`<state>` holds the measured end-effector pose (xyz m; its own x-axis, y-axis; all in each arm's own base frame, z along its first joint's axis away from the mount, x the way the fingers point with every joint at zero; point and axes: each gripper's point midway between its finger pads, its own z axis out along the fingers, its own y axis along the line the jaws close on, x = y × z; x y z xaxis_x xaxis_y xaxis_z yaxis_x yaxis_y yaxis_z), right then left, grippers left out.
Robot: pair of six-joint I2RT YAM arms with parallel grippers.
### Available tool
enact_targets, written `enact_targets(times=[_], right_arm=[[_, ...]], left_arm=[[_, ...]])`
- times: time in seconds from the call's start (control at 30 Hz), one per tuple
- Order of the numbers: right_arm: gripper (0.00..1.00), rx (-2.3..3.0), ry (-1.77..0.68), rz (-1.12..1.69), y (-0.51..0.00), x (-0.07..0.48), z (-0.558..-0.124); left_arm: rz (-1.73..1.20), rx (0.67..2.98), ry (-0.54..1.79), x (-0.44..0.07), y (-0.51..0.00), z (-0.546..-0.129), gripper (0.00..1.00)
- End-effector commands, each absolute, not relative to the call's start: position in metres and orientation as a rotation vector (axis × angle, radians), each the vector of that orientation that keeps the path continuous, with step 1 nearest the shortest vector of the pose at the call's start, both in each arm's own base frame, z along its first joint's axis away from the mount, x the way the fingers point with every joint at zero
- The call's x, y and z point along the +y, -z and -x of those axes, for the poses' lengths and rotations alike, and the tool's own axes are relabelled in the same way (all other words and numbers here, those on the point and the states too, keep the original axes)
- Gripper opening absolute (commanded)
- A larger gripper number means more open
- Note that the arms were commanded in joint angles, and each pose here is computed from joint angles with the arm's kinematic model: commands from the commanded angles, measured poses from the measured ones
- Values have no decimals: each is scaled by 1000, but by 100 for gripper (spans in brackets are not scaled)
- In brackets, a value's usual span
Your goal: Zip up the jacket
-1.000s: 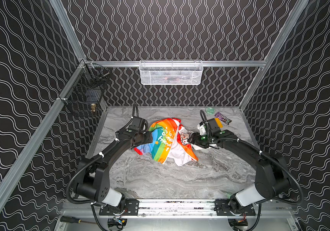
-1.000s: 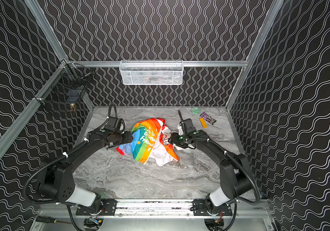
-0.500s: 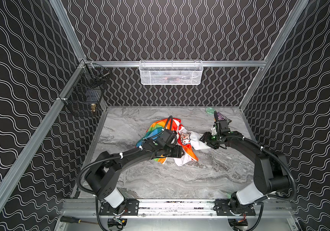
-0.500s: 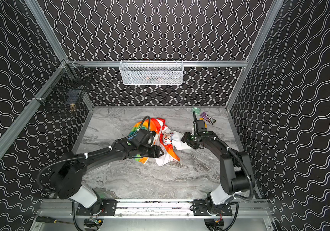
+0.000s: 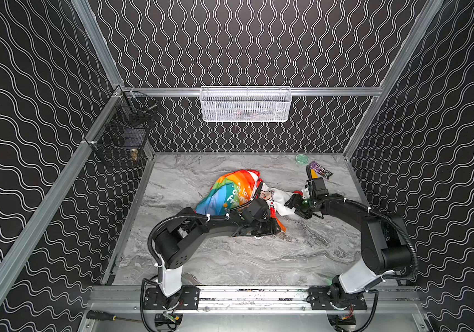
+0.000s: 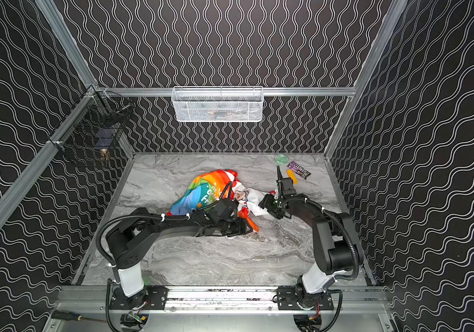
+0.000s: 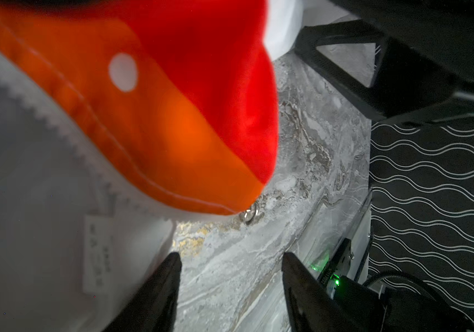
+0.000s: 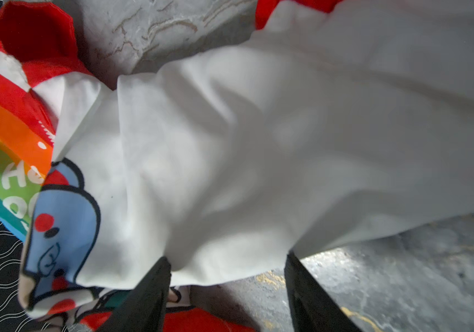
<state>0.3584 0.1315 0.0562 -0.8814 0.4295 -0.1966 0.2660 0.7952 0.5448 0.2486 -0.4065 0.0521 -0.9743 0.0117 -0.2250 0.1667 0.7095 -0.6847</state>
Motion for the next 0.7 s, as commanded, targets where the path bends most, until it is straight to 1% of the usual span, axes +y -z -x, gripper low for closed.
enact_targets(times=[0.0, 0.23, 0.33, 0.4, 0.5, 0.53, 0.6, 0.67], right_arm=[[66, 2640, -786, -538, -59, 135, -363], [66, 2634, -834, -557, -52, 140, -363], [66, 2629, -849, -563, -50, 142, -364], [65, 2624, -853, -569, -49, 142, -365], [61, 2621, -854, -575, -47, 142, -367], [59, 2619, -855, -577, -47, 142, -368], [52, 2617, -854, -584, -45, 142, -371], [44, 2617, -849, -590, -44, 142, -373]], left_arm=[[-92, 2653, 1145, -416, -60, -260, 60], [-106, 2645, 1069, -423, -55, -276, 60], [-107, 2657, 1048, -424, -48, -277, 57], [-112, 2663, 1025, -423, -44, -279, 49], [-125, 2659, 998, -422, -45, -281, 26], [-130, 2656, 994, -422, -47, -281, 20], [-142, 2648, 983, -420, -51, -282, 11], [-150, 2649, 971, -417, -54, -280, 0]])
